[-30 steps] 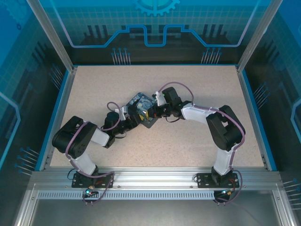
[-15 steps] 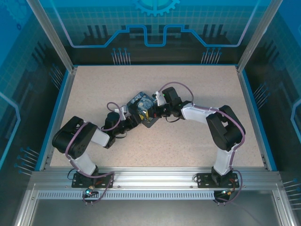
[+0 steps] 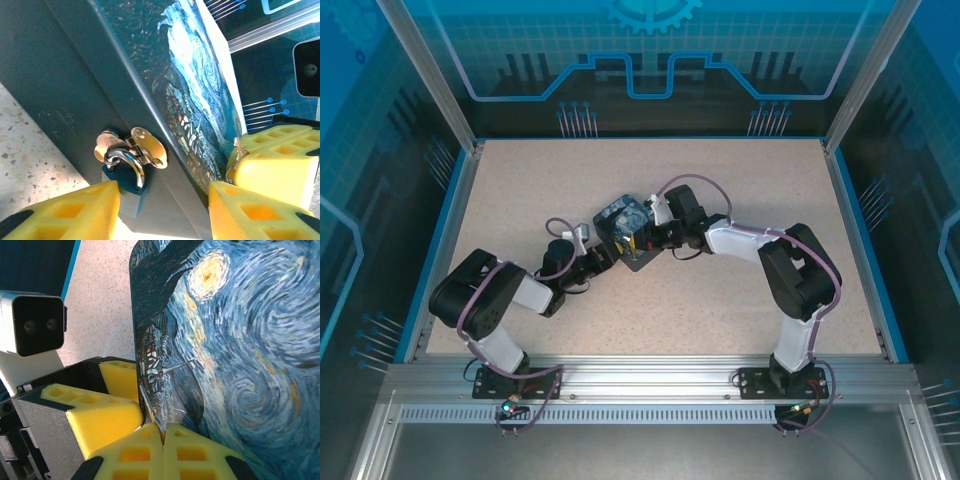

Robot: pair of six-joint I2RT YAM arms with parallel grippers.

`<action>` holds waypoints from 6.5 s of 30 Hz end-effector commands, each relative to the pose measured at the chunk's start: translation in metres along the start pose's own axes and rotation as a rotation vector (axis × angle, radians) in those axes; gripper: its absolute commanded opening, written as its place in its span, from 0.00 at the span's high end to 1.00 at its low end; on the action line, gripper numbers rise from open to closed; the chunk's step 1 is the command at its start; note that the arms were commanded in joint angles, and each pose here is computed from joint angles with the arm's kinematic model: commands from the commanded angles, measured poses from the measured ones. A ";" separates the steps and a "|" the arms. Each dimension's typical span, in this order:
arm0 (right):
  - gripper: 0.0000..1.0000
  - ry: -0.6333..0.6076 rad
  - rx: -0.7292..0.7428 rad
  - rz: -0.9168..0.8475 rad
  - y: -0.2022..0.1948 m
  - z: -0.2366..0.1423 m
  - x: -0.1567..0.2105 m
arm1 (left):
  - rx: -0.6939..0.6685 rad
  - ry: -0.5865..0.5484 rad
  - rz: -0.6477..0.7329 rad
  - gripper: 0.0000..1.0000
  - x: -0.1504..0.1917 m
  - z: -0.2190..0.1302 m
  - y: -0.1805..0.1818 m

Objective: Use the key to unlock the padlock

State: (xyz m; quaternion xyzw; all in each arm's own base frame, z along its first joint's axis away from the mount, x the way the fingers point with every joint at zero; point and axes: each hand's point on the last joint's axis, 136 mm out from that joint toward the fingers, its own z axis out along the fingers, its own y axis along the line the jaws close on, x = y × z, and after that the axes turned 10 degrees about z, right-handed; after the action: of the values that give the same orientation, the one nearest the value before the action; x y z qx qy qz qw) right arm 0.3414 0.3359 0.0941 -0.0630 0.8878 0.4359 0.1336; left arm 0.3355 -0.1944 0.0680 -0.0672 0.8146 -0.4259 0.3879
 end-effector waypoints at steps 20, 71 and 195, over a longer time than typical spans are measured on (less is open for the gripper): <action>1.00 0.027 0.082 0.036 -0.023 0.000 0.011 | -0.219 0.022 0.078 0.57 0.008 -0.023 0.036; 1.00 -0.012 0.087 0.002 -0.023 -0.016 -0.001 | -0.059 0.130 0.366 0.46 -0.008 0.015 0.030; 1.00 -0.119 0.161 -0.350 -0.035 -0.094 0.063 | -0.080 0.194 0.020 0.86 -0.015 0.029 -0.067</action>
State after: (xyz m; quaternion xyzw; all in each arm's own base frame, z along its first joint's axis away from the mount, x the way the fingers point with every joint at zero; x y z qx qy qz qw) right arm 0.2720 0.2335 0.0949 -0.1398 0.9044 0.3316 0.2293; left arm 0.3536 -0.2355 0.0900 -0.0139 0.8756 -0.3570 0.3251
